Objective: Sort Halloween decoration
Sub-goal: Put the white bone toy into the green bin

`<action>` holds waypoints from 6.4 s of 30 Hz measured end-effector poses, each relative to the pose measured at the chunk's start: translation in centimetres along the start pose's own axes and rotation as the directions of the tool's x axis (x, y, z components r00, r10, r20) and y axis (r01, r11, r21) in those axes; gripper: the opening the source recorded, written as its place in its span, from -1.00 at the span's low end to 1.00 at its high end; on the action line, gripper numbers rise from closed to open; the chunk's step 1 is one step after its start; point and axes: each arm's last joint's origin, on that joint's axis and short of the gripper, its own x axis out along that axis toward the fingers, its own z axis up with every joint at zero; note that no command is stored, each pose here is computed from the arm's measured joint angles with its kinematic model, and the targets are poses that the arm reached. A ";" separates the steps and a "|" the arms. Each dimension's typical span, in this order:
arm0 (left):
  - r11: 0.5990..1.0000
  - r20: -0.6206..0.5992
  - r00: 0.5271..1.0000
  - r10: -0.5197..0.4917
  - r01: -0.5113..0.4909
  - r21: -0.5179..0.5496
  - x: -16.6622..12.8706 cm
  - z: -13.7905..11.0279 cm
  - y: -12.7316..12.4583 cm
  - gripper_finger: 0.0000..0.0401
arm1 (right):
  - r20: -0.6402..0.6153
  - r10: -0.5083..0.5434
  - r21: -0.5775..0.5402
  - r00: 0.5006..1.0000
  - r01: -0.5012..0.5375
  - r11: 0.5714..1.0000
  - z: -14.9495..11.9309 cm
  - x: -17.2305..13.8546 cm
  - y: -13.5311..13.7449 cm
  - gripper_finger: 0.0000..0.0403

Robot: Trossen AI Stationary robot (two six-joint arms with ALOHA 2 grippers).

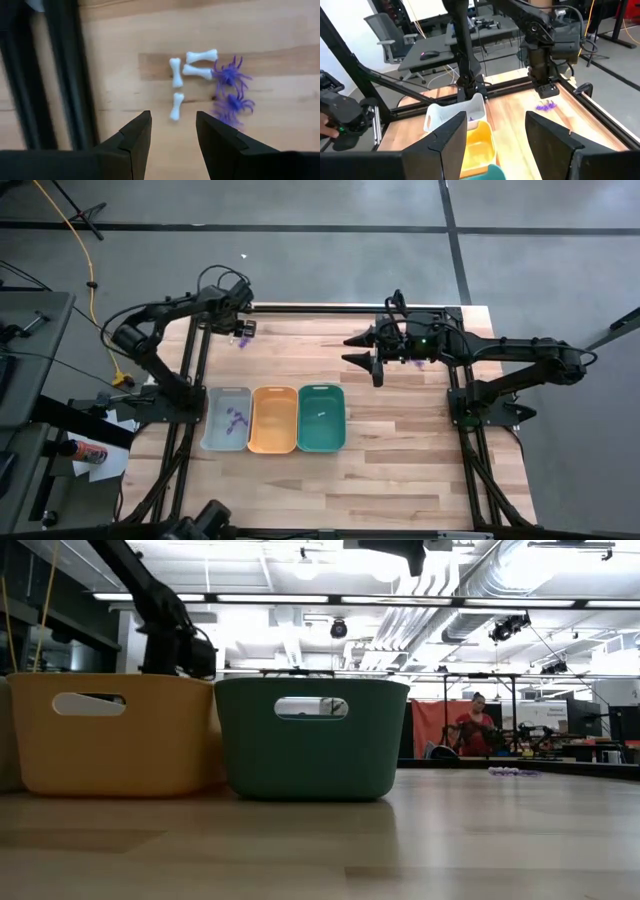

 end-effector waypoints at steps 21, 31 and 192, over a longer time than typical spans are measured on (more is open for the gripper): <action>0.996 -0.056 0.996 0.074 -0.077 -0.039 3.1 0.0 -1.8 -0.57 | -0.082 -0.015 0.004 0.997 0.015 1.000 -0.8 0.0 -0.1 -0.02; 0.991 -0.070 0.989 0.132 -0.131 0.019 4.3 -1.0 -3.9 -0.71 | -0.095 -0.015 0.070 0.995 0.022 0.997 -0.9 0.0 -0.2 -0.02; 0.199 0.248 -0.150 -0.957 0.283 0.938 -18.0 -16.6 -3.7 -1.00 | 0.005 0.051 -0.013 0.999 -0.051 0.999 -3.1 1.7 -2.4 -0.99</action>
